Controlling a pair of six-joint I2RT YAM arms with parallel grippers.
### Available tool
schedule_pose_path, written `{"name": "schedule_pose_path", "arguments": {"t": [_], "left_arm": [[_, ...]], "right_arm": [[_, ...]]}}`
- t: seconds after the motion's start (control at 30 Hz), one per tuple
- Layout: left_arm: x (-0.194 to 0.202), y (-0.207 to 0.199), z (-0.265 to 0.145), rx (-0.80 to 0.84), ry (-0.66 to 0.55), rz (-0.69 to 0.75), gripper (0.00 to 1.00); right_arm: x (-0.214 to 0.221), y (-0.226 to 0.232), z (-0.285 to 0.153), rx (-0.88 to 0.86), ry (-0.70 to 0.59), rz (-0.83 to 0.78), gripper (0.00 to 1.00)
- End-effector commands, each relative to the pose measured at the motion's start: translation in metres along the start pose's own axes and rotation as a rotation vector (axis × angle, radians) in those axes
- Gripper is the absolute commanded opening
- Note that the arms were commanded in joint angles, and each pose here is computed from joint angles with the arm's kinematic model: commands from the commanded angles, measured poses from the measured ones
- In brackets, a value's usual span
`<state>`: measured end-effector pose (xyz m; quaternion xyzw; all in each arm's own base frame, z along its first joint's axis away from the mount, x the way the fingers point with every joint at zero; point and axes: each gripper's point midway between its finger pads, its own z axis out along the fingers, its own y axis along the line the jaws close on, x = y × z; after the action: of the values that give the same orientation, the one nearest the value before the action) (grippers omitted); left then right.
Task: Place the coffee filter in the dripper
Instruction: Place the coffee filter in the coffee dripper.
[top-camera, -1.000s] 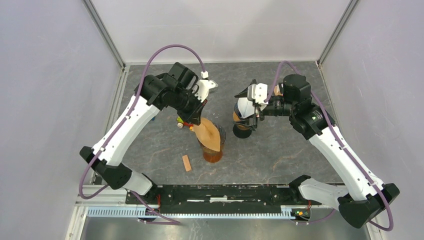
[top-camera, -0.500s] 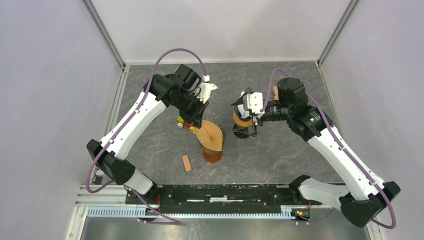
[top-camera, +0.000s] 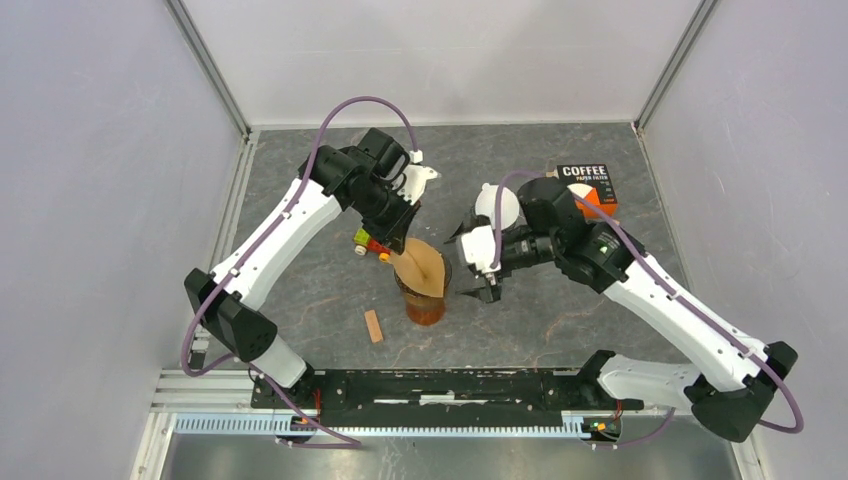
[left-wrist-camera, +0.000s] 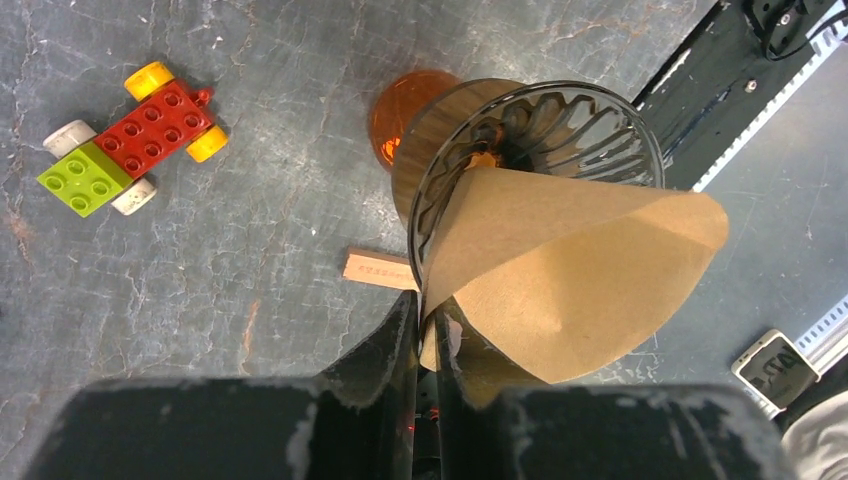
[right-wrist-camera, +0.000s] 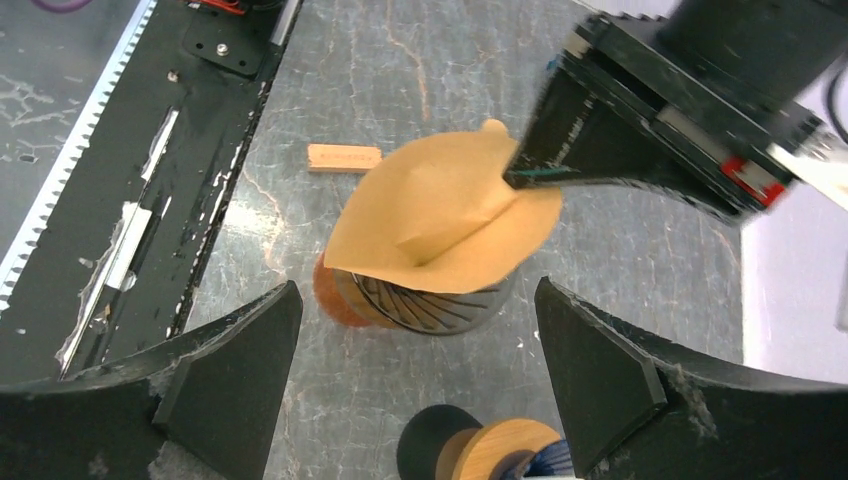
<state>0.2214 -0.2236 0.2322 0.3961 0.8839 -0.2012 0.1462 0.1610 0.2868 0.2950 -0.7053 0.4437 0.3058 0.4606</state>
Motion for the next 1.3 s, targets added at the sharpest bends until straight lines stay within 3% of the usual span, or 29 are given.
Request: {"name": "schedule_pose_path", "arguments": {"t": [0.0, 0.67, 1.27], "left_arm": [[-0.013, 0.008, -0.003, -0.042, -0.041, 0.014, 0.19], [-0.012, 0.01, -0.003, -0.05, -0.037, 0.038, 0.32], [-0.011, 0.001, 0.013, -0.036, -0.021, 0.05, 0.53]], "right_arm": [[0.01, 0.008, 0.013, -0.032, 0.078, -0.066, 0.93], [0.05, 0.029, 0.065, -0.118, 0.34, -0.203, 0.92], [0.054, 0.029, 0.072, -0.121, 0.366, -0.18, 0.91]]}}
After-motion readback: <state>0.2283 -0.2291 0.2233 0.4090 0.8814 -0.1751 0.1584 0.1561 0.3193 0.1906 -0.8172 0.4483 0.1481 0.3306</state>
